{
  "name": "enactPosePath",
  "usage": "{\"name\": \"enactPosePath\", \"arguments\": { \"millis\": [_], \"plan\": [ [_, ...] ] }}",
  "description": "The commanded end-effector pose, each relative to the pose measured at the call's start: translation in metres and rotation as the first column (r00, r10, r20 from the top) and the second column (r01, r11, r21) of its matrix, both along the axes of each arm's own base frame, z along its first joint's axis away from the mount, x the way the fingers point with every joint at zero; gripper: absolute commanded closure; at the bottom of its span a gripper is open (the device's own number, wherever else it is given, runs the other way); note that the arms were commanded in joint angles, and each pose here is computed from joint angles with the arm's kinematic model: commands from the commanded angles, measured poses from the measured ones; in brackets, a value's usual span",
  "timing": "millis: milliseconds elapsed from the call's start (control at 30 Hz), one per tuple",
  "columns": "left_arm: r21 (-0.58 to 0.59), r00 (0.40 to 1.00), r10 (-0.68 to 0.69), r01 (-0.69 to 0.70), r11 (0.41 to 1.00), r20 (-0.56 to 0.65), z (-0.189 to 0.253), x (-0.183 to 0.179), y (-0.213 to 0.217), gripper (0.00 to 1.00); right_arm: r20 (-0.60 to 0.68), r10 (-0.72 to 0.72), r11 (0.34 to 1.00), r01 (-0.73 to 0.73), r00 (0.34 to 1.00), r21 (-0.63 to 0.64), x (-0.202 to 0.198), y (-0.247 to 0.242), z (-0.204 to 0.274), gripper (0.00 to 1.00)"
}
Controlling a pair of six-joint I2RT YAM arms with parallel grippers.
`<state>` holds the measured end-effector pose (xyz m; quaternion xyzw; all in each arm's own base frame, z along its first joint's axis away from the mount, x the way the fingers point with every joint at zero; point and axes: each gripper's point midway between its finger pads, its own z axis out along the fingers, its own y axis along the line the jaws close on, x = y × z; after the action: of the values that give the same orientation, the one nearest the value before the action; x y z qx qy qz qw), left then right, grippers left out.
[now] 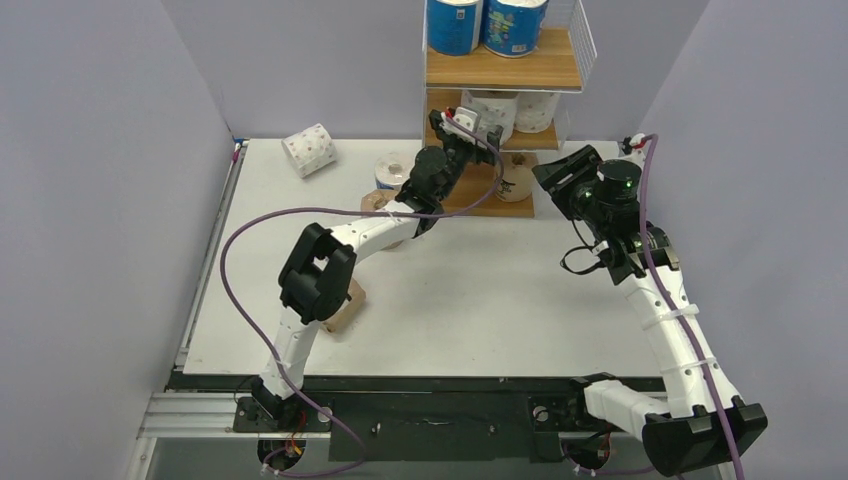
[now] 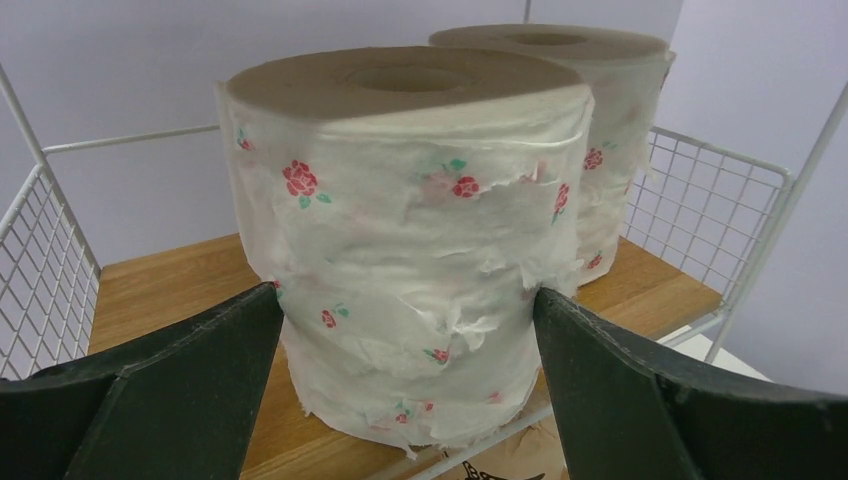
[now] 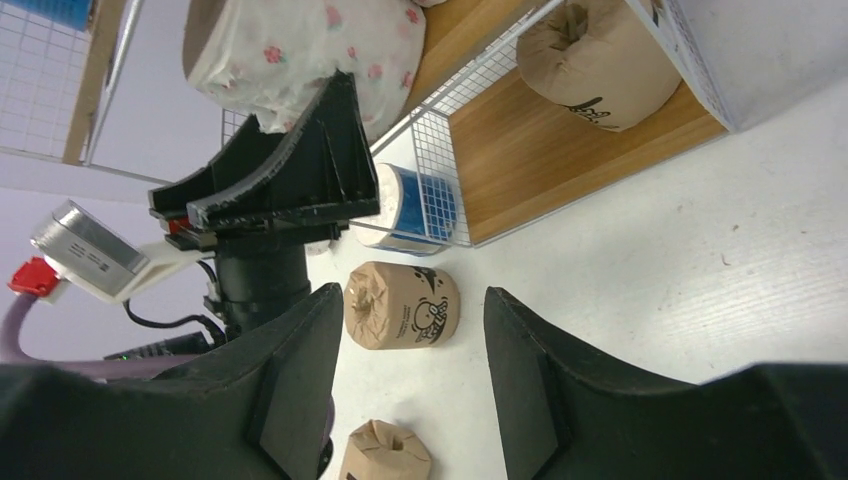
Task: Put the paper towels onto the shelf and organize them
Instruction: Place the paper towel on the shelf.
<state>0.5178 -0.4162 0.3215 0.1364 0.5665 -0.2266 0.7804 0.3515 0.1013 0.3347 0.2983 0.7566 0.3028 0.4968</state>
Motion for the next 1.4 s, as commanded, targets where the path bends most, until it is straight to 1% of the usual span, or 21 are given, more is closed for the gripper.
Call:
{"name": "enactPosePath", "arguments": {
  "millis": [0,267,433,467,633,733,1000,1367],
  "plan": [
    [-0.005,0.999,0.039,-0.038,0.999,0.026,0.013,0.014,0.006,0.07,0.059,-0.022,0.999,0.024,0.998,-0.034,-0.006,-0.009,0.007,0.50],
    [-0.007,0.998,0.058,-0.058,0.998,0.014,0.009,0.027,0.008,0.07,0.038,-0.032,0.997,0.035,0.999,-0.076,-0.027,-0.018,-0.010,0.51],
    [-0.022,0.997,0.076,-0.076,0.997,0.013,0.013,0.037,0.015,0.07,0.027,-0.070,0.992,0.073,0.997,-0.106,-0.042,-0.030,-0.026,0.51],
    [-0.025,0.997,0.076,-0.076,0.997,0.012,0.013,0.038,0.015,0.07,0.041,-0.079,0.991,0.083,0.996,-0.105,-0.047,-0.032,-0.023,0.51],
    [-0.040,0.998,0.059,-0.058,0.997,0.015,0.015,0.044,0.011,0.07,0.028,-0.097,0.989,0.099,0.995,-0.112,-0.060,-0.038,-0.042,0.52],
    [-0.069,0.999,0.041,-0.041,0.997,0.006,0.017,0.045,0.006,0.06,0.011,-0.093,0.988,0.094,0.996,-0.122,-0.062,-0.038,-0.048,0.52],
    [-0.070,0.999,0.028,-0.029,0.997,-0.018,0.008,0.051,0.003,0.06,0.007,-0.097,0.984,0.097,0.995,-0.151,-0.065,-0.042,-0.049,0.52],
    [-0.074,0.999,0.012,-0.015,0.997,-0.034,-0.003,0.056,-0.002,0.06,0.005,-0.099,0.982,0.099,0.995,-0.160,-0.068,-0.043,-0.052,0.52]
  ]
}}
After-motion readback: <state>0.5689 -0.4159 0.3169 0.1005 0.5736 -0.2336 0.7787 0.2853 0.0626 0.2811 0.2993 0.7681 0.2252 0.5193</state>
